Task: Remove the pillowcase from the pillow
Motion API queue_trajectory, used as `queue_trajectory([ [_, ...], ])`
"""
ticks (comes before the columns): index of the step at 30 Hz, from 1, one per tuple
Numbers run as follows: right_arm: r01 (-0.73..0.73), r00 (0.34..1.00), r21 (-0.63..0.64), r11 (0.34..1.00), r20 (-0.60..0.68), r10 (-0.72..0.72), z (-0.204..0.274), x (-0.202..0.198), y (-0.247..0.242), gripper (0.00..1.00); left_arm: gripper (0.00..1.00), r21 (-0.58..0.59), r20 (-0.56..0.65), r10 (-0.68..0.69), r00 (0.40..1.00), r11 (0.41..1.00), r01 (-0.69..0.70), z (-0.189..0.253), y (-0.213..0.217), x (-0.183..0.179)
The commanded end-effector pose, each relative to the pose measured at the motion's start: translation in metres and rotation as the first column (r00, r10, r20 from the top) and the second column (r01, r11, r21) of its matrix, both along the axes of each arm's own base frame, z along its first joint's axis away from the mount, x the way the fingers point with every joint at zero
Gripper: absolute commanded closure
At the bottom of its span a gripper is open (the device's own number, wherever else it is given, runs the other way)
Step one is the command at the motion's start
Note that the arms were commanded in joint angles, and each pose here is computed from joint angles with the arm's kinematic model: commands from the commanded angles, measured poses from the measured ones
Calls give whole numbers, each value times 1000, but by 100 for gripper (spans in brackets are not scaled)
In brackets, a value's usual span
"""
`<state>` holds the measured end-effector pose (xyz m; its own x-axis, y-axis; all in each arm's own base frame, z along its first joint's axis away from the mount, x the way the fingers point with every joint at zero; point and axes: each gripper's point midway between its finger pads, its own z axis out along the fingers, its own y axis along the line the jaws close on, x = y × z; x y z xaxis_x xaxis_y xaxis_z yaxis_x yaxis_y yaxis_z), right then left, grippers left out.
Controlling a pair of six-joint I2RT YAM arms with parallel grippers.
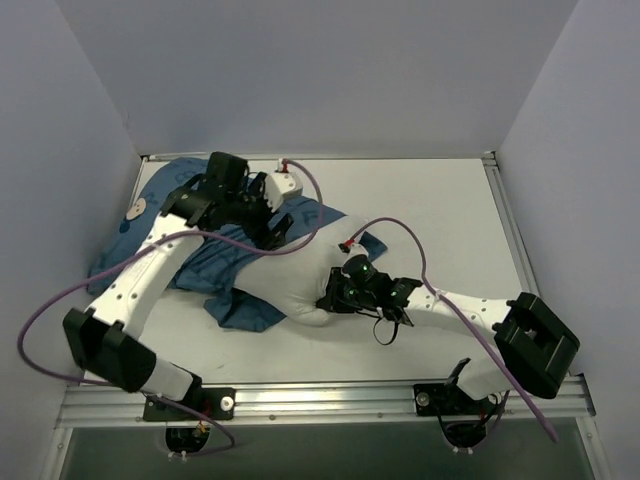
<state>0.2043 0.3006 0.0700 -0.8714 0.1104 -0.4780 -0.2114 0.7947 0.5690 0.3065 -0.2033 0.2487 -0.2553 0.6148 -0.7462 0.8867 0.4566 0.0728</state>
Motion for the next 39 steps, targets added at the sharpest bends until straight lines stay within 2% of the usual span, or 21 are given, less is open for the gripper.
queue_trajectory([
  [1, -63, 997, -107, 992, -45, 58, -20, -23, -12, 100, 10, 15, 30, 148, 989, 989, -148, -3, -27, 52],
  [6, -57, 997, -98, 994, -57, 52, -28, -32, -18, 100, 9, 31, 61, 119, 991, 992, -121, -19, -67, 83],
  [11, -54, 998, -107, 993, -50, 49, -27, -32, -20, 100, 14, 51, 22, 146, 989, 988, -147, -36, -79, 101],
  [12, -53, 998, -113, 992, -51, 48, -29, -33, -22, 100, 28, 61, 8, 148, 989, 987, -148, -43, -79, 102],
  [14, -49, 998, -111, 993, -49, 44, -28, -33, -22, 100, 50, 65, -3, 157, 988, 986, -156, -51, -79, 103],
  [15, -48, 998, -115, 992, -53, 42, -30, -34, -24, 100, 70, 65, -7, 163, 987, 985, -162, -53, -78, 104],
  [16, -48, 998, -116, 992, -54, 42, -30, -34, -24, 100, 75, 55, -1, 168, 986, 984, -167, -51, -79, 107],
  [18, -55, 997, -125, 991, -65, 47, -33, -37, -25, 100, 76, 44, 12, 191, 982, 981, -191, -47, -80, 113],
  [19, -60, 996, -125, 990, -70, 52, -33, -38, -25, 100, 84, 39, 33, 210, 977, 977, -212, -44, -80, 120],
  [21, -75, 995, -137, 988, -83, 64, -34, -43, -27, 100, 90, 53, 95, 292, 952, 953, -298, -38, -70, 142],
  [23, -89, 993, -146, 985, -87, 77, -33, -49, -28, 100, 92, 32, 140, 358, 923, 930, -365, -24, -62, 162],
  [26, -98, 992, -153, 983, -100, 83, -33, -59, -34, 100, 94, 77, 177, 478, 860, 865, -497, -35, -20, 199],
  [30, -88, 991, -145, 985, -110, 73, -35, -67, -42, 100, 97, 162, 207, 599, 773, 759, -631, -65, 60, 237],
  [36, -100, 990, -142, 985, -116, 84, -36, -68, -41, 100, 98, 268, 235, 643, 729, 678, -685, -105, 134, 237],
  [37, -101, 989, -143, 985, -118, 85, -37, -68, -41, 100, 98, 276, 237, 642, 729, 675, -684, -108, 142, 235],
  [39, -113, 988, -130, 985, -116, 98, -35, -69, -38, 100, 98, 249, 227, 622, 750, 707, -662, -104, 139, 229],
])
